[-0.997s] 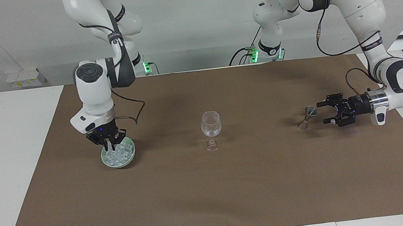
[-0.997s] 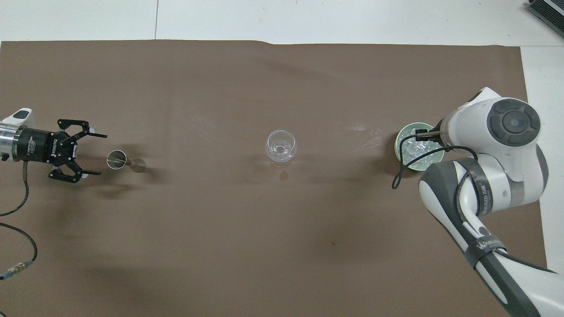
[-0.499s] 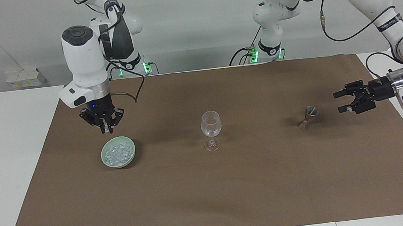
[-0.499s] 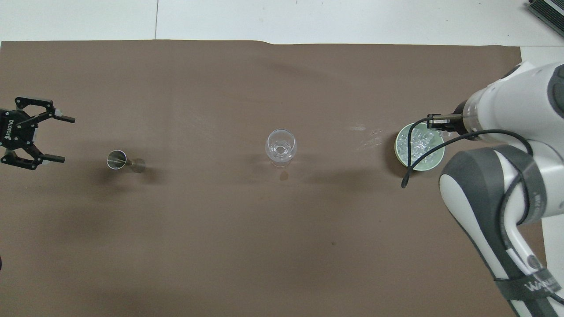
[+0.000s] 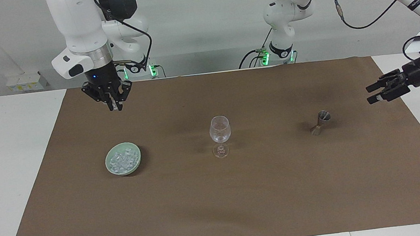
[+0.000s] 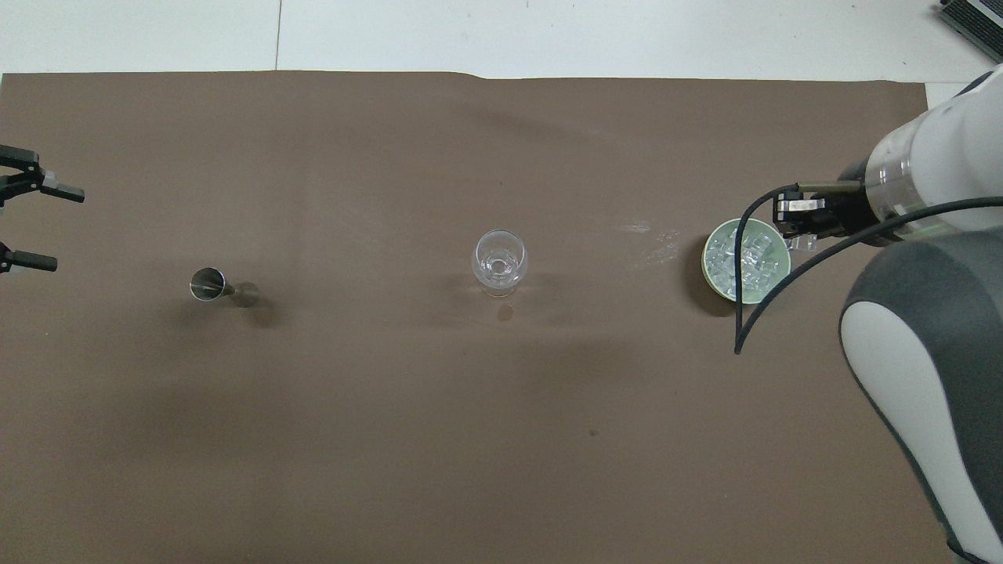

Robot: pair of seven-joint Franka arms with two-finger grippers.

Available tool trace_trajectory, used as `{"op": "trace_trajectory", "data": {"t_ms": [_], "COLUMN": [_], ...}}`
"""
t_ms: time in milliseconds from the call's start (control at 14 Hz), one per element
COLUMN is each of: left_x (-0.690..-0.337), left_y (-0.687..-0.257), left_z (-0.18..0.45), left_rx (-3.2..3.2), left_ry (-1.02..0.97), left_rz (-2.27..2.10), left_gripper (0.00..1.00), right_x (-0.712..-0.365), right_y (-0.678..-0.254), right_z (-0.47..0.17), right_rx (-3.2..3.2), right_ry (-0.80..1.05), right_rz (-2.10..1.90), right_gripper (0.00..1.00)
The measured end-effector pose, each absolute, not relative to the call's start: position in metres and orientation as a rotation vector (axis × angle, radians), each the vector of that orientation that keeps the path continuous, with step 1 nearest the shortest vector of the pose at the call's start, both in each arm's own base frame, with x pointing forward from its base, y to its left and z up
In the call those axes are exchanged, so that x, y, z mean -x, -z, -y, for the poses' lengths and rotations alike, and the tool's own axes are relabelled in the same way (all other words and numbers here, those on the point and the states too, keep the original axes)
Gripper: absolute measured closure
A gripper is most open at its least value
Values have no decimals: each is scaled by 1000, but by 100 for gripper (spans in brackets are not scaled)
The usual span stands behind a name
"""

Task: Pour wine and add ice with both arms
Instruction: 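Lift the ice from the container with the right gripper toward the glass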

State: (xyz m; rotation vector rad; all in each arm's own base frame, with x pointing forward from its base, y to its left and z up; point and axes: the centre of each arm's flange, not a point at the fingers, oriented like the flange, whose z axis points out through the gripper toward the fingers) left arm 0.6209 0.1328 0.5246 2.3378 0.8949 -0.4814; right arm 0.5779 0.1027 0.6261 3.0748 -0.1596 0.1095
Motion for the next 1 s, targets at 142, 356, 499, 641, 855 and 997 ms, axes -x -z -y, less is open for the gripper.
{"op": "trace_trajectory", "data": {"t_ms": [142, 356, 499, 641, 855, 997], "left_x": [-619, -609, -601, -592, -582, -575], "left_y": [-547, -575, -594, -615, -643, -657], "left_z": [-126, -117, -106, -88, -49, -23], "left_rx": [-2403, -2518, -2590, -2669, -2809, -2884], "left_ry": [426, 346, 305, 269, 205, 174], "left_rz": [-839, -706, -628, -571, -470, -397], "left_gripper": [0, 0, 0, 0, 0, 0], "right_x": [-581, -585, -584, -587, -587, -586], "right_y": [-630, -627, -627, -626, -616, -609], "right_z": [-118, -138, -151, -166, -199, -222], "right_rx": [-3084, -3097, -3106, -3120, -3144, -3155], "right_ry": [-110, -109, -109, -111, -84, -72], "right_rz": [184, 197, 180, 178, 160, 167], "right_gripper": [78, 78, 78, 78, 78, 78]}}
